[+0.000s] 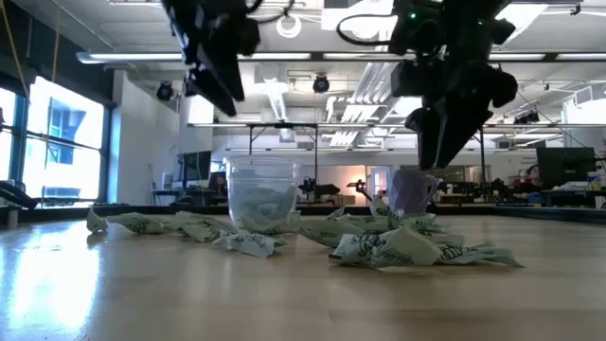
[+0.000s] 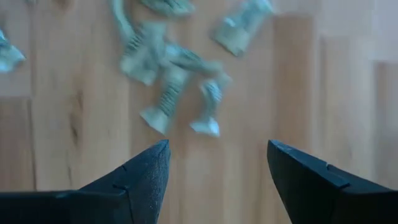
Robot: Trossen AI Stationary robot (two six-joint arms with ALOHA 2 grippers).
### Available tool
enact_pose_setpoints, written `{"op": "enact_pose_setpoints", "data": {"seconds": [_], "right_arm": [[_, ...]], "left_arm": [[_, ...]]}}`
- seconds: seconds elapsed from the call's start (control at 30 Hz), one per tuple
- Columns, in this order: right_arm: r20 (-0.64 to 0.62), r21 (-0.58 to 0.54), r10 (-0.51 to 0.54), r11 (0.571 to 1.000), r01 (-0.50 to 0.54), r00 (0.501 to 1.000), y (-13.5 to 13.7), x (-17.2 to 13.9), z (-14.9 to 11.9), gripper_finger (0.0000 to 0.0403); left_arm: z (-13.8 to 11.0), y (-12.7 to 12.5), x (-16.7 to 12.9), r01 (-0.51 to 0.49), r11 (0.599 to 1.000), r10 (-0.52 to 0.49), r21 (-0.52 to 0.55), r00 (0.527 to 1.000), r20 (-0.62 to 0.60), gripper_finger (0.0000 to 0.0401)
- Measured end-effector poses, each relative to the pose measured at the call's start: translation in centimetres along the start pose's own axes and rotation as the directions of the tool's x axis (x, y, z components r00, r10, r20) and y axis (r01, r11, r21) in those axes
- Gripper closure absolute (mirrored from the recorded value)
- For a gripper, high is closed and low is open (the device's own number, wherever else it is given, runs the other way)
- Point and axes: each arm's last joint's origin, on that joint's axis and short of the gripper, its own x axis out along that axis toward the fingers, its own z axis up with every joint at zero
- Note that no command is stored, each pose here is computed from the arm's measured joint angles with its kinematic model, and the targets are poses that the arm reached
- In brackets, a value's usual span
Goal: Pick and place Stevia / Truvia into bins
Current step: Put the white stevia packet into the transparent container
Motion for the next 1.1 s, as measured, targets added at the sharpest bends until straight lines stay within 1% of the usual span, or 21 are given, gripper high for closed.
{"op": "enact_pose_setpoints", "data": {"seconds": [0.07, 0.13, 0.2, 0.27, 0.37, 0.43, 0.5, 0.57, 0.63, 0.73, 0.83, 0.87, 0.9, 0.93, 1.0, 1.07, 1.1], "right_arm": [[0.054, 0.015, -0.029, 0.999, 0.029, 0.998, 0.8, 0.9, 0.1, 0.0144], [0.106, 0.067, -0.077, 0.995, 0.07, 0.991, 1.1, 1.9, 0.3, 0.0144], [0.112, 0.132, -0.102, 0.987, 0.087, 0.988, 1.1, 3.0, 0.2, 0.0144], [0.081, 0.167, -0.096, 0.983, 0.081, 0.992, 1.1, 4.4, -0.1, 0.0144], [0.001, 0.18, -0.085, 0.98, 0.083, 0.996, 1.0, 6.3, -0.6, 0.0144], [-0.026, 0.192, -0.083, 0.978, 0.087, 0.996, 1.0, 7.3, -0.8, 0.0147], [-0.03, 0.209, -0.092, 0.973, 0.096, 0.995, 0.9, 7.8, -0.7, 0.0157], [-0.034, 0.229, -0.091, 0.969, 0.096, 0.995, 0.9, 8.0, -0.5, 0.0179], [-0.034, 0.245, -0.082, 0.965, 0.088, 0.996, 0.7, 7.9, -0.2, 0.021], [-0.039, 0.259, -0.09, 0.961, 0.098, 0.995, 0.3, 7.8, 0.1, 0.0273], [-0.06, 0.3, -0.101, 0.947, 0.115, 0.993, -0.4, 7.5, 0.1, 0.0348], [-0.069, 0.318, -0.101, 0.941, 0.118, 0.992, -0.7, 7.4, 0.2, 0.0373], [-0.082, 0.338, -0.101, 0.933, 0.123, 0.991, -0.9, 7.2, 0.4, 0.0387], [-0.094, 0.355, -0.103, 0.926, 0.13, 0.99, -1.1, 6.9, 0.7, 0.0392], [-0.089, 0.381, -0.105, 0.915, 0.131, 0.991, -1.6, 5.7, 2.2, 0.0384], [-0.022, 0.381, -0.109, 0.918, 0.109, 0.994, -1.8, 3.9, 4.8, 0.0384], [0.036, 0.364, -0.115, 0.927, 0.094, 0.993, -1.9, 2.7, 6.4, 0.039]], "left_arm": [[-0.9, -0.1, -1.3, -0.046, 0.999, 0.046, 0.022, 0.999, 0.0, 0.0168], [-1.4, -0.1, -2.2, -0.078, 0.996, 0.078, 0.031, 0.997, 0.002, 0.0173], [-2.1, 0.1, -2.8, -0.107, 0.994, 0.108, 0.021, 0.994, -0.027, 0.0183], [-2.7, 0.3, -3.6, -0.12, 0.992, 0.121, 0.022, 0.991, -0.05, 0.0195], [-3.4, 0.7, -4.4, -0.168, 0.985, 0.169, 0.031, 0.983, -0.071, 0.0215], [-3.7, 0.9, -5.0, -0.185, 0.982, 0.187, 0.033, 0.98, -0.063, 0.0227], [-4.0, 1.1, -5.6, -0.195, 0.98, 0.197, 0.041, 0.978, -0.062, 0.0238], [-4.4, 1.3, -6.1, -0.199, 0.979, 0.201, 0.045, 0.978, -0.051, 0.0248], [-5.1, 1.7, -6.4, -0.198, 0.979, 0.2, 0.04, 0.979, -0.048, 0.0257], [-6.7, 2.4, -6.2, -0.205, 0.979, 0.205, 0.009, 0.977, -0.06, 0.0269], [-8.5, 3.3, -5.8, -0.214, 0.976, 0.21, -0.042, 0.975, -0.072, 0.0278], [-8.9, 3.5, -5.7, -0.203, 0.977, 0.199, -0.066, 0.978, -0.06, 0.028], [-9.4, 3.7, -5.7, -0.183, 0.979, 0.18, -0.092, 0.983, -0.047, 0.0282], [-9.9, 3.9, -5.6, -0.165, 0.979, 0.162, -0.116, 0.986, -0.035, 0.0284], [-10.5, 4.0, -5.5, -0.107, 0.981, 0.109, -0.159, 0.994, 0.002, 0.0288], [-11.0, 4.2, -5.4, -0.042, 0.981, 0.051, -0.188, 0.998, 0.042, 0.029], [-11.4, 4.3, -5.3, -0.022, 0.98, 0.032, -0.196, 0.998, 0.047, 0.0291]]}}
